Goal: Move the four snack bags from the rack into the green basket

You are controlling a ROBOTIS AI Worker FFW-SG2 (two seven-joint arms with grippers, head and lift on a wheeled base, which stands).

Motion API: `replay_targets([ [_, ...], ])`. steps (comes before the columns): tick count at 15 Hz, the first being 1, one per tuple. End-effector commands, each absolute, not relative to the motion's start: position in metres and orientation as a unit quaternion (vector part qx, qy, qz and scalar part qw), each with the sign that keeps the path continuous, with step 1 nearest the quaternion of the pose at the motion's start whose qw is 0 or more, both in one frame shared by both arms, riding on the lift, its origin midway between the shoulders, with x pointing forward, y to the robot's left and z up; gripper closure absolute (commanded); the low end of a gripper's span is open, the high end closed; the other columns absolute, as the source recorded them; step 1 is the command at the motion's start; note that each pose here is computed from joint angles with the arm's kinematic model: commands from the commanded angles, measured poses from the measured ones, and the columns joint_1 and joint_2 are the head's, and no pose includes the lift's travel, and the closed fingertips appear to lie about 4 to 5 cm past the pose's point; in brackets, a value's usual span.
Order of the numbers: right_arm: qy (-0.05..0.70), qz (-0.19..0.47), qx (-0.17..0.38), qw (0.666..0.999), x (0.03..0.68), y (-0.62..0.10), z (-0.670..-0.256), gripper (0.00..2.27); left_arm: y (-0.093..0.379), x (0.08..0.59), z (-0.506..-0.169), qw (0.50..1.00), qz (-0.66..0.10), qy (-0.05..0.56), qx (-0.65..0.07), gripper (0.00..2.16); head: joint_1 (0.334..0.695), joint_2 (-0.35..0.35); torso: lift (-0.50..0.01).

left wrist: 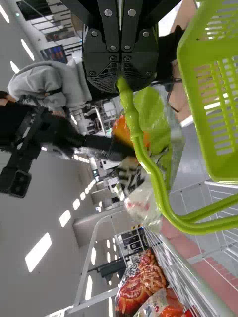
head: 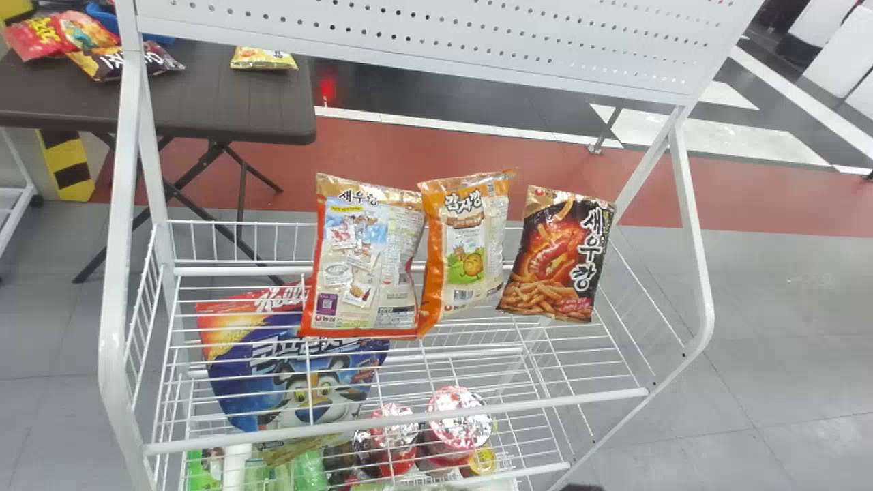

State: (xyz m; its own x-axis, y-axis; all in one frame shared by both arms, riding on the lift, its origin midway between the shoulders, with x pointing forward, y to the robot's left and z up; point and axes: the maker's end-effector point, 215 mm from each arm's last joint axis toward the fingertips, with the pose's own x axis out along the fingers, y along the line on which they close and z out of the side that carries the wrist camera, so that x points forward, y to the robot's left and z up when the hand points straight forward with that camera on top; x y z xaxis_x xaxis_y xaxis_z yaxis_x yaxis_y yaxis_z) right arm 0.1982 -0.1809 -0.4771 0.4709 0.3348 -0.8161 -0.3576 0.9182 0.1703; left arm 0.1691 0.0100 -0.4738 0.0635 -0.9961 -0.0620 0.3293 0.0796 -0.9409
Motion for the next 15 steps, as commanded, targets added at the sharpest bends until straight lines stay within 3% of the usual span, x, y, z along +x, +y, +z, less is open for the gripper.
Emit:
replay_targets([
  [1, 0.497, 0.222, 0.001, 0.839, 0.183, -0.161, -0.502, 2.11, 0.009, 0.169, -0.473, 0.607, -0.547, 0.412, -0.403, 1.88, 0.695, -0.35, 0.0],
  [7, 0.513, 0.279, 0.007, 0.812, 0.181, -0.097, -0.541, 2.1, 0.003, 0.165, -0.472, 0.603, -0.553, 0.415, -0.399, 1.88, 0.695, -0.35, 0.0],
  [8, 0.516, 0.285, 0.008, 0.808, 0.179, -0.091, -0.544, 2.01, 0.003, 0.164, -0.472, 0.602, -0.552, 0.415, -0.4, 1.88, 0.695, -0.35, 0.0],
  [9, 0.515, 0.286, 0.008, 0.808, 0.179, -0.09, -0.544, 1.52, 0.003, 0.163, -0.472, 0.602, -0.552, 0.416, -0.4, 1.88, 0.695, -0.35, 0.0],
  [10, 0.516, 0.283, 0.005, 0.809, 0.18, -0.092, -0.545, 0.47, 0.004, 0.163, -0.472, 0.602, -0.552, 0.415, -0.4, 1.88, 0.695, -0.35, 0.0],
  [11, 0.516, 0.279, 0.004, 0.81, 0.182, -0.097, -0.545, 0.0, 0.004, 0.163, -0.471, 0.603, -0.552, 0.415, -0.4, 1.88, 0.695, -0.35, 0.0],
  [15, 0.498, 0.267, 0.007, 0.825, 0.194, -0.112, -0.532, 0.05, 0.003, 0.162, -0.472, 0.602, -0.552, 0.416, -0.399, 1.88, 0.695, -0.35, 0.0],
])
